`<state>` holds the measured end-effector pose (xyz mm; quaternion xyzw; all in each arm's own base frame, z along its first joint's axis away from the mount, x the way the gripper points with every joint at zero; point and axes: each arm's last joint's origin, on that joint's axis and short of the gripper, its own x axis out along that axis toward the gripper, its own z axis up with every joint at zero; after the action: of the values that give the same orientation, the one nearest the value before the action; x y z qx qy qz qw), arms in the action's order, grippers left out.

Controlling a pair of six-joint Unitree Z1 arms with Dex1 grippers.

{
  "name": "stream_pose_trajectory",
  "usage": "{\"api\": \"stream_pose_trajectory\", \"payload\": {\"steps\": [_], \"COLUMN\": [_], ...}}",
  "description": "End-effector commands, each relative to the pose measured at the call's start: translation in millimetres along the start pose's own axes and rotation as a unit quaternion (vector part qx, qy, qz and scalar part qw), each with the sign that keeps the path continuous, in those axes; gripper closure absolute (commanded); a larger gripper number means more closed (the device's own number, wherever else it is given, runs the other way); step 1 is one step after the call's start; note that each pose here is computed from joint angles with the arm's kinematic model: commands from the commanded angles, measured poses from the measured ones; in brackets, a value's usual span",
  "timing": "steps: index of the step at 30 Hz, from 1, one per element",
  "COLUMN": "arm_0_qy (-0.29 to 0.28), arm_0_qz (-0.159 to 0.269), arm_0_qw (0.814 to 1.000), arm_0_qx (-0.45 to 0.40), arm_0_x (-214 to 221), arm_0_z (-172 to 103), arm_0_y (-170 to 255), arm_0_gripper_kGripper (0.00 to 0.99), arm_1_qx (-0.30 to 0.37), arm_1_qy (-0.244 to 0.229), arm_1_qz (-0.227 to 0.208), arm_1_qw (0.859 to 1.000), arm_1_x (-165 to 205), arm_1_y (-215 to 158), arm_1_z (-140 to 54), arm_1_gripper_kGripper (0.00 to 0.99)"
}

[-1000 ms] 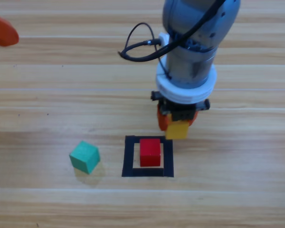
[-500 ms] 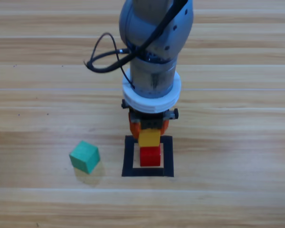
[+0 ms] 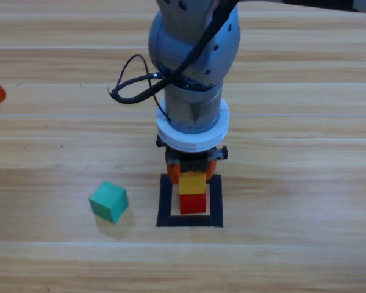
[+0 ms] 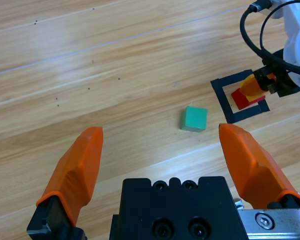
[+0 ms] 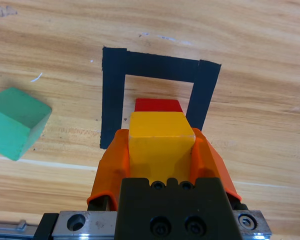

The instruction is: Stack the blocks in the rectangular block: red at the bottom, yellow in the middle, green on top

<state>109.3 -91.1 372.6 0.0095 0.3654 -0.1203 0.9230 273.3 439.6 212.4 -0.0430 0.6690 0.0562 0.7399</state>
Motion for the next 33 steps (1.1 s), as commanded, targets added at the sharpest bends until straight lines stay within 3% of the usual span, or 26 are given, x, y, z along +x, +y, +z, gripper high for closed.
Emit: {"api": "stream_pose_trajectory", "payload": {"steps": [1, 6, 11, 12, 13, 15, 24, 28, 33], "arm_0_qy": [0.014, 0.014, 0.017, 0.017, 0.017, 0.018, 0.021, 0.019, 0.083], "arm_0_qz": [0.009, 0.009, 0.011, 0.011, 0.011, 0.011, 0.013, 0.014, 0.023], "arm_0_qw": [1.000, 1.000, 1.000, 1.000, 1.000, 1.000, 1.000, 0.999, 0.994], "arm_0_qx": [-0.001, -0.001, 0.001, 0.001, 0.001, 0.001, 0.001, -0.029, -0.067], "arm_0_x": [10.7, 12.1, 14.6, 15.3, 16.0, 17.0, 21.7, 29.3, 76.9], "arm_0_z": [-5.7, -5.8, -6.0, -6.0, -6.0, -6.2, -5.3, 0.6, 26.8], "arm_0_y": [0.3, -0.2, -1.2, -1.5, -1.8, -2.2, -4.6, -9.7, -25.2], "arm_0_gripper_kGripper": [0.000, 0.000, 0.000, 0.000, 0.000, 0.000, 0.000, 0.000, 0.001], "arm_1_qx": [-0.009, -0.011, -0.013, -0.013, -0.016, -0.021, -0.039, -0.056, -0.074], "arm_1_qy": [0.016, 0.015, 0.015, 0.015, 0.014, 0.009, -0.011, -0.047, -0.091], "arm_1_qz": [-0.028, -0.027, -0.024, -0.025, -0.025, -0.019, 0.008, 0.028, 0.026], "arm_1_qw": [0.999, 0.999, 1.000, 0.999, 0.999, 1.000, 0.999, 0.997, 0.993], "arm_1_x": [26.7, 26.5, 26.1, 26.9, 26.5, 21.4, -5.4, -53.0, -114.7], "arm_1_y": [10.1, 10.6, 11.5, 11.6, 11.7, 12.4, 14.0, 8.3, -25.8], "arm_1_z": [-10.1, -9.7, -9.2, -9.2, -9.0, -7.9, -9.5, -20.4, -40.4], "arm_1_gripper_kGripper": [0.990, 0.953, 0.518, 0.401, 0.195, 0.028, 0.000, 0.000, 0.002]}}
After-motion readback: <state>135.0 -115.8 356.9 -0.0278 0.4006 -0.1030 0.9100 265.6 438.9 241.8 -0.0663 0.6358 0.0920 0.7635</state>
